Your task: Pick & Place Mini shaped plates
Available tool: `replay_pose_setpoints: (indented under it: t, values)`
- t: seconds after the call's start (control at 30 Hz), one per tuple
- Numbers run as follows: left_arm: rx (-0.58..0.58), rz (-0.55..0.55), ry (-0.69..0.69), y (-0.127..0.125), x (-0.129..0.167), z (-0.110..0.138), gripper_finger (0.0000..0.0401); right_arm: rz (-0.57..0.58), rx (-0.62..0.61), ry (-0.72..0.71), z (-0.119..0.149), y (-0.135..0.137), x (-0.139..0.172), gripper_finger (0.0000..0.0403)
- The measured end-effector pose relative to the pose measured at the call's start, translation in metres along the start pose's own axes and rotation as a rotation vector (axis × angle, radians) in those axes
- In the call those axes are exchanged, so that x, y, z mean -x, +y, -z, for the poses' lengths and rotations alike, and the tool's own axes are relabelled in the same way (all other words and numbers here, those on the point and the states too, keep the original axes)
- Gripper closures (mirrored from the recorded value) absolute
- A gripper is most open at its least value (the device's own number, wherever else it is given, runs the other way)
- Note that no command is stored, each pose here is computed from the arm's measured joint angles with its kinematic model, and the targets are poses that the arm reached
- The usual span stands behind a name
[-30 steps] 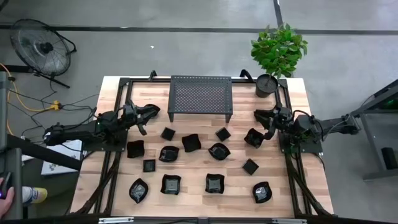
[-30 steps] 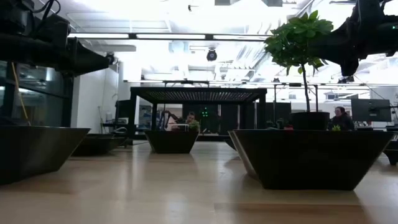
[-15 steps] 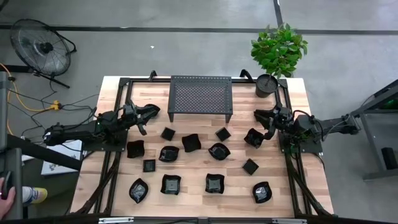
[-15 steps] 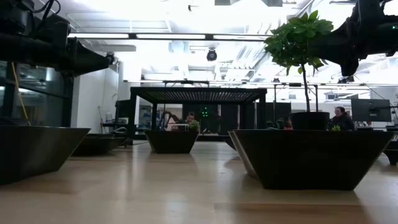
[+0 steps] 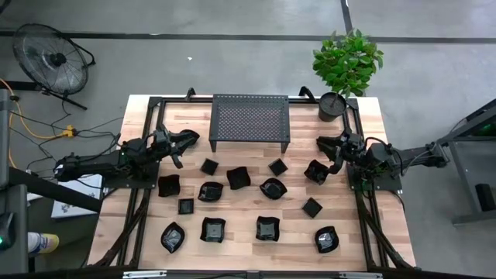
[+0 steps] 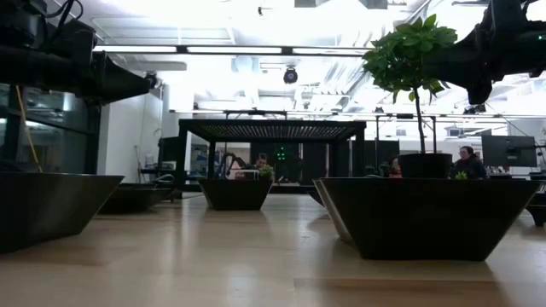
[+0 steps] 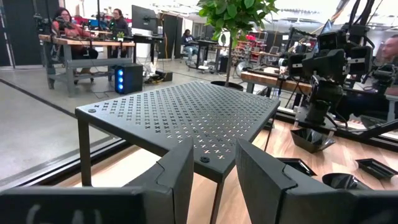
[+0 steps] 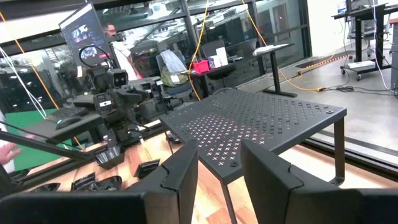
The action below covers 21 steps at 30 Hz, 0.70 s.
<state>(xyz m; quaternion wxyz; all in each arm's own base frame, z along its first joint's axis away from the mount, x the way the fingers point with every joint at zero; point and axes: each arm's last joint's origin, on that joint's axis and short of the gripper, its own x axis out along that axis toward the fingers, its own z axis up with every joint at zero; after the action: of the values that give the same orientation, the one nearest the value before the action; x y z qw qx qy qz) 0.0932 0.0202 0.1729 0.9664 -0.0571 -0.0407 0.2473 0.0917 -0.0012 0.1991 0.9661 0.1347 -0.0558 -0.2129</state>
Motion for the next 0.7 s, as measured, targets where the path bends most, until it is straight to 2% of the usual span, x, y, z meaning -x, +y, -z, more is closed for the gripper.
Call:
replay_pose_setpoints:
  t: [0.7]
  values:
    - [0.000,0.000,0.000,0.0000,0.0000,0.0000,0.0284,0.000,0.000,0.000,0.0000,0.0000,0.0000,0.0286]
